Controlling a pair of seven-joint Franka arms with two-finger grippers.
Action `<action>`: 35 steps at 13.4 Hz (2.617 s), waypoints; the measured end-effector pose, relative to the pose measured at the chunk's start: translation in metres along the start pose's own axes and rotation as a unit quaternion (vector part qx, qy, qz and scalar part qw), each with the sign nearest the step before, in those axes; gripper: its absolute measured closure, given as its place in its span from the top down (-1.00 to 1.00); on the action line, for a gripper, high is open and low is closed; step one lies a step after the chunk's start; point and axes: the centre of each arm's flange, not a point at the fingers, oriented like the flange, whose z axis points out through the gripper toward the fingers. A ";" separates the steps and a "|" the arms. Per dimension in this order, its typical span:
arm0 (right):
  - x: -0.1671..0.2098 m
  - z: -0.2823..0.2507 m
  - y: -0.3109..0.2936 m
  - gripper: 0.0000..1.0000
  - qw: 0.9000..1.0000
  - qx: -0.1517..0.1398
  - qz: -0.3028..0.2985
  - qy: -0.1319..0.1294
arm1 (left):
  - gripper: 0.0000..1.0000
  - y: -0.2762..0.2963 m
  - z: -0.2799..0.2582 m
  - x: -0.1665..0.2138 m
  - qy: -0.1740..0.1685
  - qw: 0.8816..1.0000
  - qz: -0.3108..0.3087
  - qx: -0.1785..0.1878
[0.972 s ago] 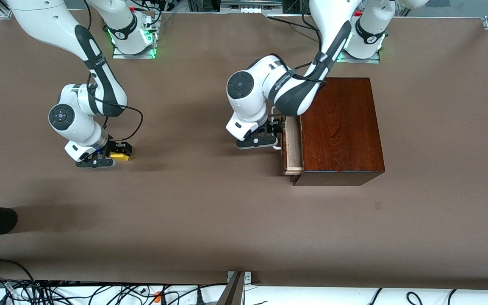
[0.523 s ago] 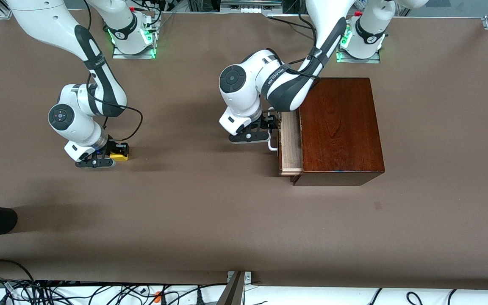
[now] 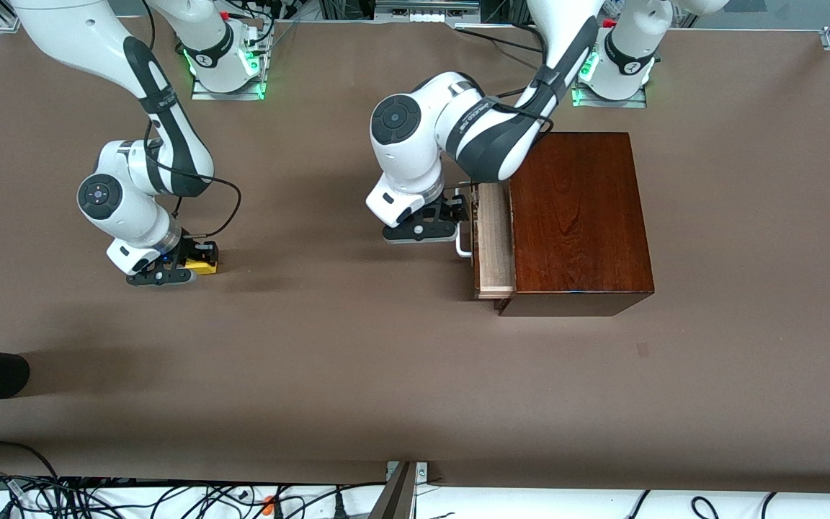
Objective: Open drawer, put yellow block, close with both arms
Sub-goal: 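Pull the drawer open with the left gripper while the right gripper grasps the cube, then carry the yellow cube with the right gripper over the open drawer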
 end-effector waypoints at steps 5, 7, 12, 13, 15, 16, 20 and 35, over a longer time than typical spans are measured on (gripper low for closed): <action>0.007 -0.047 -0.048 0.11 0.997 0.016 -0.072 0.019 | 1.00 -0.122 -0.100 0.036 -0.039 0.997 0.068 0.025; 0.010 -0.062 -0.061 0.11 0.995 0.020 -0.093 0.021 | 1.00 -0.176 -0.133 0.046 -0.050 0.994 0.096 0.020; 0.028 -0.121 -0.134 0.11 0.984 0.039 -0.176 0.003 | 1.00 -0.341 -0.178 0.075 -0.084 0.988 0.120 -0.042; 0.030 -0.135 -0.156 0.11 0.980 0.042 -0.195 0.009 | 1.00 -0.371 -0.181 0.080 -0.085 0.988 0.120 -0.054; 0.028 -0.157 -0.201 0.11 0.967 0.032 -0.251 0.026 | 1.00 -0.411 -0.180 0.084 -0.087 0.987 0.119 -0.065; 0.022 -0.167 -0.229 0.11 0.957 0.021 -0.287 0.036 | 1.00 -0.426 -0.178 0.083 -0.089 0.986 0.122 -0.072; -0.018 -0.204 -0.353 0.11 0.903 -0.023 -0.423 0.070 | 1.00 -0.475 -0.157 0.068 -0.044 0.991 0.093 -0.082; -0.084 -0.209 -0.595 0.11 0.787 -0.019 -0.604 0.120 | 1.00 -0.498 -0.139 0.034 -0.027 0.994 0.072 -0.084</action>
